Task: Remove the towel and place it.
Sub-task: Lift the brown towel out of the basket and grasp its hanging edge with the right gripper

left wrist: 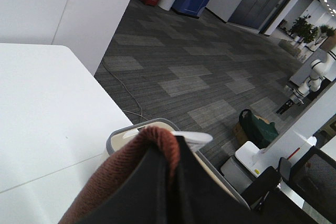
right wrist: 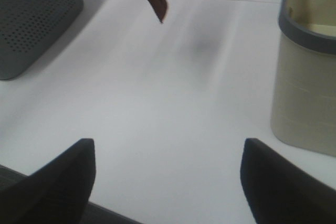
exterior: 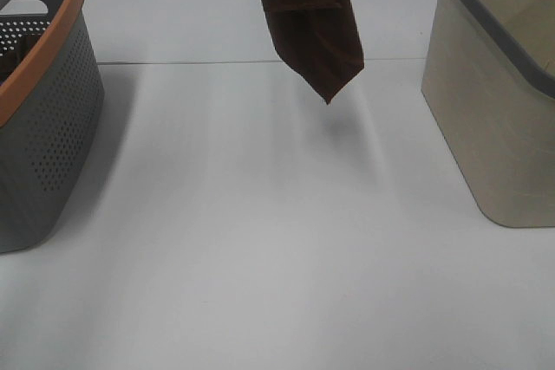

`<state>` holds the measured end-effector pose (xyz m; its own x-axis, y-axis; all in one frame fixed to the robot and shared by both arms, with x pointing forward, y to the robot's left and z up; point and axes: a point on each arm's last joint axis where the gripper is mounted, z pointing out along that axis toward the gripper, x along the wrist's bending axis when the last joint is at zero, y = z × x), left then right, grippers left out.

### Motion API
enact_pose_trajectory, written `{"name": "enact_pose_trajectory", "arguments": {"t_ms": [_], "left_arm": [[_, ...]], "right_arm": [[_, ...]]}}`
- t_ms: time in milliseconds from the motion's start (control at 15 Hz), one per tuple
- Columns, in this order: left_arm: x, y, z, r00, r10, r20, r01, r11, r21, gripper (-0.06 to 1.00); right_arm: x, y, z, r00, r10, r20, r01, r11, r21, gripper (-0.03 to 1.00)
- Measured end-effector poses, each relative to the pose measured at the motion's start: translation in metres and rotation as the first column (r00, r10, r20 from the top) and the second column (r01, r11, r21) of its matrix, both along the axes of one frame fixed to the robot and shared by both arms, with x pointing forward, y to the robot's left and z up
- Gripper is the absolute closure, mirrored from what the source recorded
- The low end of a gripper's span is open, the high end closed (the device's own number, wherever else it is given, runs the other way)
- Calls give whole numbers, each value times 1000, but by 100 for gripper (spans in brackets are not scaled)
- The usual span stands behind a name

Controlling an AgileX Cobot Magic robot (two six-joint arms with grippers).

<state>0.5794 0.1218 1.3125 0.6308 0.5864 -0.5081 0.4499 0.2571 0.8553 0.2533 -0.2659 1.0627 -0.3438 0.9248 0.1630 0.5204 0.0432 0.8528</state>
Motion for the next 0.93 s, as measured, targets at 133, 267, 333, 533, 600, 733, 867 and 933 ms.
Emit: {"name": "enact_pose_trajectory", "arguments": {"t_ms": [133, 267, 333, 533, 600, 733, 867, 933], "left_arm": [[-4, -8, 0, 1000, -17, 7, 17, 1000, 0, 94], [-7, -15, 1, 999, -28, 16, 28, 1000, 0, 94], [-8, -16, 1, 999, -29, 18, 29, 1000, 6, 94], [-2, -23, -8, 999, -40, -5, 40, 999, 24, 94], [2, -26, -13, 999, -45, -18, 45, 999, 30, 94], [12, -32, -27, 997, -51, -55, 54, 997, 50, 94], [19, -36, -36, 995, -56, -78, 60, 997, 54, 94], [22, -38, -40, 993, -68, -96, 72, 997, 39, 94]], "right_arm": [[17, 8, 7, 995, 94, 18, -94, 995, 39, 24], [38, 14, 11, 987, 157, 18, -158, 986, 48, 27], [49, 17, 11, 982, 186, 8, -187, 981, 59, 30], [76, 26, 16, 952, 302, 41, -304, 951, 58, 39], [86, 28, 17, 945, 324, 51, -327, 943, 59, 39], [107, 32, 23, 931, 360, 66, -364, 928, 82, 40], [127, 35, 27, 923, 377, 77, -383, 918, 105, 40], [146, 36, 29, 923, 379, 61, -384, 916, 119, 40]]}}
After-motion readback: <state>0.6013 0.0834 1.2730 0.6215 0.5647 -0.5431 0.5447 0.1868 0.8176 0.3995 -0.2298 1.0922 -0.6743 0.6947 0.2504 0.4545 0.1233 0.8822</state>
